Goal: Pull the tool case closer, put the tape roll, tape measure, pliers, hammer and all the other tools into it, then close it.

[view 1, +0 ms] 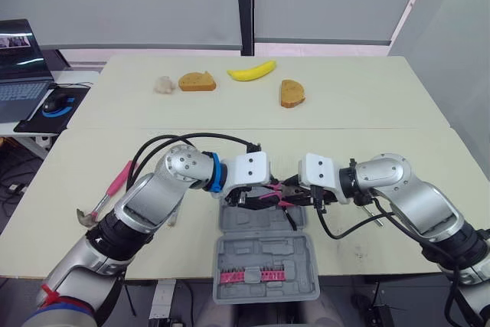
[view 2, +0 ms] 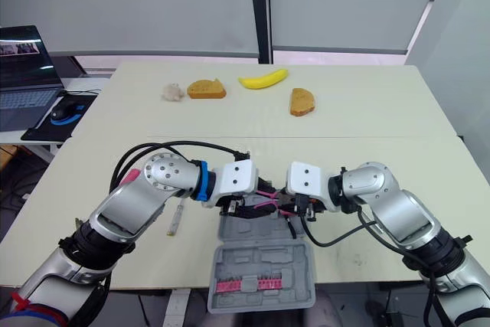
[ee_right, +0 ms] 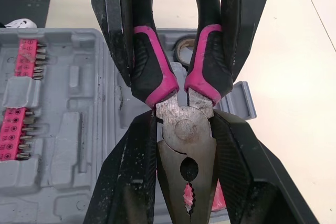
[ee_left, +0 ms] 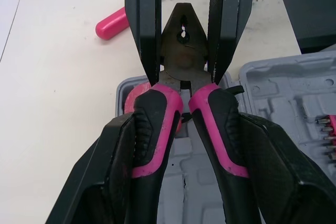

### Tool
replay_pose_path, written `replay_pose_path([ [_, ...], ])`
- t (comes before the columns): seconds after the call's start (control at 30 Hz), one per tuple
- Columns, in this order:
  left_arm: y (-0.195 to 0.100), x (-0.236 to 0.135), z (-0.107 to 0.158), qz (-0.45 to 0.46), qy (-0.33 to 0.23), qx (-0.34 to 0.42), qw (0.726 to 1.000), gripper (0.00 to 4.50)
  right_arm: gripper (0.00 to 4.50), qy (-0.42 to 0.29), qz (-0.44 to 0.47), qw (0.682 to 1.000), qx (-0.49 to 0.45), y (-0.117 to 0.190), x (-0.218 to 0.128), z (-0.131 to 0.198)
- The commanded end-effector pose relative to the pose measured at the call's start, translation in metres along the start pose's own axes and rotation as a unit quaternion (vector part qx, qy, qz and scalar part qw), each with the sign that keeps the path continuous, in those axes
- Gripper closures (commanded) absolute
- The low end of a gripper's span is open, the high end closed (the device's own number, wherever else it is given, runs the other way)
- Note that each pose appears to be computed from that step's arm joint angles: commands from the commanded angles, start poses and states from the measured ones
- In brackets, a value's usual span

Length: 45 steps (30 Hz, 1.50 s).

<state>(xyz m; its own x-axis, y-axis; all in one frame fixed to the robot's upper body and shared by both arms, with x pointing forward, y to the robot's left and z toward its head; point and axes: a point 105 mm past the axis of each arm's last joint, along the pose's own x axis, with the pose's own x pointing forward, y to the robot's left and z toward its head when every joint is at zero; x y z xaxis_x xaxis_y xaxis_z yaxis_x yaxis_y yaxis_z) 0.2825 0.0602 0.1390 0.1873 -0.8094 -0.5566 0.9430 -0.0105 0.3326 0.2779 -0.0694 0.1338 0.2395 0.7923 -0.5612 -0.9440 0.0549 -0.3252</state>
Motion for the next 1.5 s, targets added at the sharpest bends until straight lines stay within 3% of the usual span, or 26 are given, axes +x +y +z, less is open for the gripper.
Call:
replay_pose_path([
  [0.03,0.003,-0.020,0.006,0.026,-0.055,0.011,0.998,0.60,3.24,-0.011,-0.010,0.999,-0.035,-0.005,-0.005,0.015],
  [0.1,0.001,-0.037,-0.005,0.036,-0.069,-0.001,0.997,0.02,3.24,0.005,0.000,0.999,-0.040,-0.002,-0.002,0.011],
  [0.37,-0.010,-0.086,-0.038,0.063,-0.106,-0.011,0.992,0.00,3.24,0.094,0.038,0.993,-0.059,0.012,0.015,-0.014],
  [0.63,-0.044,-0.113,-0.081,0.026,-0.056,-0.044,0.997,0.00,3.24,0.169,0.049,0.983,-0.059,0.020,0.037,-0.027],
  [1.5,-0.043,-0.115,-0.072,0.030,-0.060,-0.037,0.997,0.00,3.24,0.146,0.022,0.988,-0.038,0.003,0.055,-0.008],
])
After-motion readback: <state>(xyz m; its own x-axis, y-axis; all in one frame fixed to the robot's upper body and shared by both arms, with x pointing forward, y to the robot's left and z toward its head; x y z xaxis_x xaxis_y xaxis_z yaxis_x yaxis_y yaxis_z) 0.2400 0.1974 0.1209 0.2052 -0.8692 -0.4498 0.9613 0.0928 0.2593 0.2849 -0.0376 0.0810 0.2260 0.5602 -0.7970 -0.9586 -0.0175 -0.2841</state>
